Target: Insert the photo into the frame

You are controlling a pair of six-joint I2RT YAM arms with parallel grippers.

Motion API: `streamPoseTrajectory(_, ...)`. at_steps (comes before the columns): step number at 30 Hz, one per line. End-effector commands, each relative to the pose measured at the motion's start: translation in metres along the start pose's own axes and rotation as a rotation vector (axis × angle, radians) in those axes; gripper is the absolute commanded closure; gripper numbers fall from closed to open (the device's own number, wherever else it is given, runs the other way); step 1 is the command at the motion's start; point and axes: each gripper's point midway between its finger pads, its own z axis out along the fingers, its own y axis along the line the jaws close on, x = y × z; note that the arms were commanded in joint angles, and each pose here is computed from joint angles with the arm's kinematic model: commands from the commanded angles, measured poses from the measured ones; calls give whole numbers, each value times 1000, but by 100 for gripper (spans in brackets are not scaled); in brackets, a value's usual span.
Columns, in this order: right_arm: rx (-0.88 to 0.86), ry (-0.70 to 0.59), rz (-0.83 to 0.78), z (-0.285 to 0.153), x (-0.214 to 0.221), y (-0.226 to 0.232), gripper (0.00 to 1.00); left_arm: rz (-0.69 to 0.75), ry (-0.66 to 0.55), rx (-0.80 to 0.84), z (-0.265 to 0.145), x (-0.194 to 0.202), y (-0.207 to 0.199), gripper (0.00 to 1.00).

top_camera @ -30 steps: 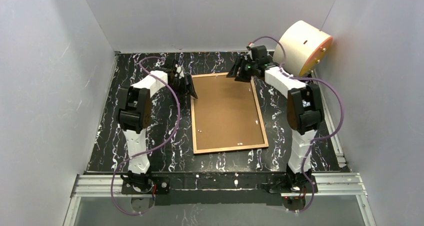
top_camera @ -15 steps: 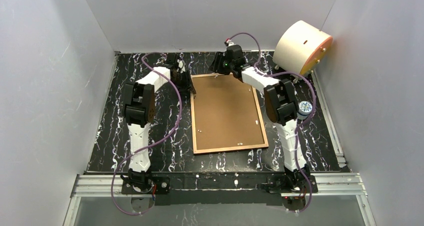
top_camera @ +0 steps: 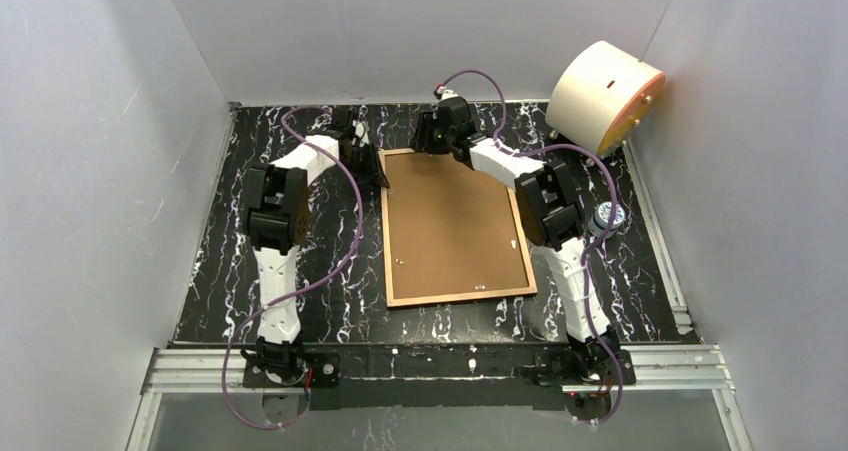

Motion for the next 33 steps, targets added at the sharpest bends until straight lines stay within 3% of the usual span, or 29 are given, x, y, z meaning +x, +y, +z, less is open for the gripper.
streamPoseTrajectory(1, 36, -32, -56, 3, -9, -5, 44, -23, 94, -73, 12, 31, 22, 69)
streamPoseTrajectory(14, 70, 26, -70, 8, 11, -18, 45, -23, 89, -64, 11, 29, 19, 58)
streamPoseTrajectory(25, 108, 58, -94, 3, 15, -25, 48, -33, 87, -64, 9, 28, 22, 58)
streamPoseTrajectory(33, 173, 17, -123, -8, -5, -27, 51, -42, 86, -63, 10, 28, 23, 58)
